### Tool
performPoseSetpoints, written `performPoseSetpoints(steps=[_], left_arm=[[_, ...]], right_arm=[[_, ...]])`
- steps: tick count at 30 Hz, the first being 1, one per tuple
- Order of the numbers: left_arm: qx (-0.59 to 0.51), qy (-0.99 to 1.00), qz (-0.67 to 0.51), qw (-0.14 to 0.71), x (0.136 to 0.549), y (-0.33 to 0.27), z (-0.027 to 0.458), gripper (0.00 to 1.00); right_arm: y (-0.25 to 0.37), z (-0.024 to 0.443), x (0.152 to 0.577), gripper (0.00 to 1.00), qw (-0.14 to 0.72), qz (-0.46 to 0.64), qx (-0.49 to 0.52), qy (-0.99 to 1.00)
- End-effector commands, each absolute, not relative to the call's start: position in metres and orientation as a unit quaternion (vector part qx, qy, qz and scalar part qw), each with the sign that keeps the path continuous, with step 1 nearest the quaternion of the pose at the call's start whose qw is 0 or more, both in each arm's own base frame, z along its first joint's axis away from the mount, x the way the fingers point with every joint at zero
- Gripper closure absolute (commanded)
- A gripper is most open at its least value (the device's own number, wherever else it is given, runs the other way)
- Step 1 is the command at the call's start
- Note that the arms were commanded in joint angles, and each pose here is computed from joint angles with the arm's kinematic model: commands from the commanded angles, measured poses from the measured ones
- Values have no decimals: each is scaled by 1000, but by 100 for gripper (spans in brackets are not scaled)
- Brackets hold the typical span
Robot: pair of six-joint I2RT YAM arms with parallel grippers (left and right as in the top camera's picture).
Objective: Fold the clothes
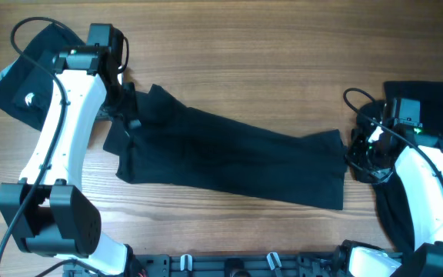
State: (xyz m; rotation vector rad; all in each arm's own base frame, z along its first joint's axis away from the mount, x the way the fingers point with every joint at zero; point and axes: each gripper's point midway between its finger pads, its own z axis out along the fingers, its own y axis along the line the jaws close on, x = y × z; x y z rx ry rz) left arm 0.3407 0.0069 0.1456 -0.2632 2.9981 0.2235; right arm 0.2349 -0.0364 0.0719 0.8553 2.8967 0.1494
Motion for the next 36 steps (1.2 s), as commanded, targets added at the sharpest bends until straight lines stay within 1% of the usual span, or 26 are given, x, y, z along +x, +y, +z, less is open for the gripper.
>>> performPoseSetpoints(steps=[1, 2, 5, 8, 11, 12, 14, 16, 17, 19, 21, 23, 25, 26, 27, 28, 29, 32, 34, 36], left_arm=[[-99, 988, 80, 81, 341, 13, 158, 83], [-99, 988, 80, 81, 341, 13, 158, 80], [-99, 988, 80, 82, 341, 13, 158, 77], [-99, 988, 80, 86, 343, 13, 159, 75], [-100, 988, 79, 92, 346, 13, 159, 74], [-100, 987, 79, 94, 347, 13, 159, 74], [-100, 987, 78, 97, 348, 13, 160, 74], [-100, 987, 78, 100, 350, 13, 160, 74], [-100, 987, 78, 101, 350, 13, 160, 74], [-100, 987, 77, 102, 351, 13, 160, 74], [-101, 987, 77, 104, 351, 13, 160, 74], [-101, 986, 77, 107, 353, 12, 161, 74], [-101, 986, 76, 111, 355, 12, 161, 74], [-101, 986, 76, 112, 356, 12, 161, 74], [-101, 986, 76, 112, 356, 12, 161, 74], [-101, 986, 76, 112, 355, 12, 161, 74], [-98, 986, 77, 111, 355, 12, 161, 74], [-98, 986, 77, 111, 355, 13, 161, 74], [-98, 986, 77, 111, 355, 13, 161, 74], [-98, 986, 77, 114, 357, 12, 161, 74]], right_arm=[[-40, 64, 233, 14, 51, 43, 310, 948], [-37, 63, 238, 9, 56, 61, 303, 949], [-31, 54, 247, 8, 51, 99, 297, 948], [-32, 34, 245, 8, 14, 106, 307, 946], [-19, 18, 241, 14, -26, 148, 285, 947], [-18, 13, 238, 16, -38, 149, 287, 946], [-17, 5, 234, 17, -57, 148, 289, 944], [-15, -2, 229, 20, -74, 148, 291, 942], [-12, -6, 224, 23, -84, 153, 292, 940], [2, -11, 222, 42, -81, 194, 269, 940], [22, -5, 231, 62, -48, 269, 202, 941], [34, 3, 238, 70, -27, 312, 170, 934], [34, 4, 241, 76, -23, 315, 169, 934], [33, 5, 243, 88, -21, 313, 169, 934], [32, 7, 245, 94, -17, 312, 168, 935], [28, 12, 251, 96, -10, 305, 171, 937], [6, 20, 258, 96, -11, 251, 213, 944], [-46, 51, 265, 96, 7, 136, 275, 952], [-67, 80, 271, 96, 36, 92, 281, 955], [-75, 109, 284, 96, 80, 80, 262, 958]])
